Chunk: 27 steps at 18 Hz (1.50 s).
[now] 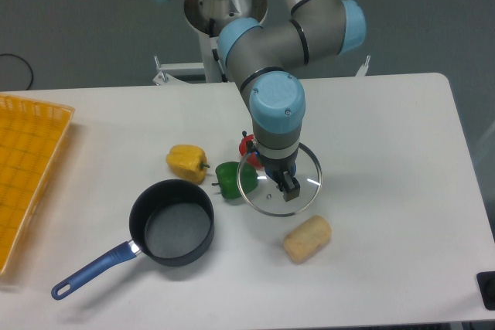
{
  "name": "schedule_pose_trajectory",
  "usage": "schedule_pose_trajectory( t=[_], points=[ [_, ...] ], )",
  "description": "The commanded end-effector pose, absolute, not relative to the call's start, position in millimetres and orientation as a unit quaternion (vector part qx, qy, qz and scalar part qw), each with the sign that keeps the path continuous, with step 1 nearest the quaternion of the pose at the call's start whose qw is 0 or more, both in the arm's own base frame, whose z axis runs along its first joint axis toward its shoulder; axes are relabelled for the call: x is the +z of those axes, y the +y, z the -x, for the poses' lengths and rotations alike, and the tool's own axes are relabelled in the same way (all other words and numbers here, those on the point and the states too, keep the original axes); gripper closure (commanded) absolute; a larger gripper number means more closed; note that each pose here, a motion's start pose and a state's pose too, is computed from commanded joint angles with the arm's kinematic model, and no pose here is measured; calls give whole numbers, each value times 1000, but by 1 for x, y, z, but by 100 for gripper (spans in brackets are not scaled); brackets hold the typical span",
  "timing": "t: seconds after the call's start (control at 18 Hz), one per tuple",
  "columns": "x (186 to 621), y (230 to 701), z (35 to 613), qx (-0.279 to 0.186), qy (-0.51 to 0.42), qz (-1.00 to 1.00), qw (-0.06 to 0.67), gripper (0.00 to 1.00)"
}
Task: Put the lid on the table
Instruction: 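Carry the glass lid by its knob away from the peppers and lower it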
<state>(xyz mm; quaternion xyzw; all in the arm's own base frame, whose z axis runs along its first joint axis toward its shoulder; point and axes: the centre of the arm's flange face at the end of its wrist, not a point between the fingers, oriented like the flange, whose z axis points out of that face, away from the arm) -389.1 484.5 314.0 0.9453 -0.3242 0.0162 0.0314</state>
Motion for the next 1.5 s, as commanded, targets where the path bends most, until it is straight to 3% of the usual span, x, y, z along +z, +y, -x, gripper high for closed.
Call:
schedule_pose_trajectory(
  t=[0.39,1.5],
  points=[
    [312,475,397,19,-324,-945,29,37],
    [289,395,501,14,-384,-923,21,37]
  ],
)
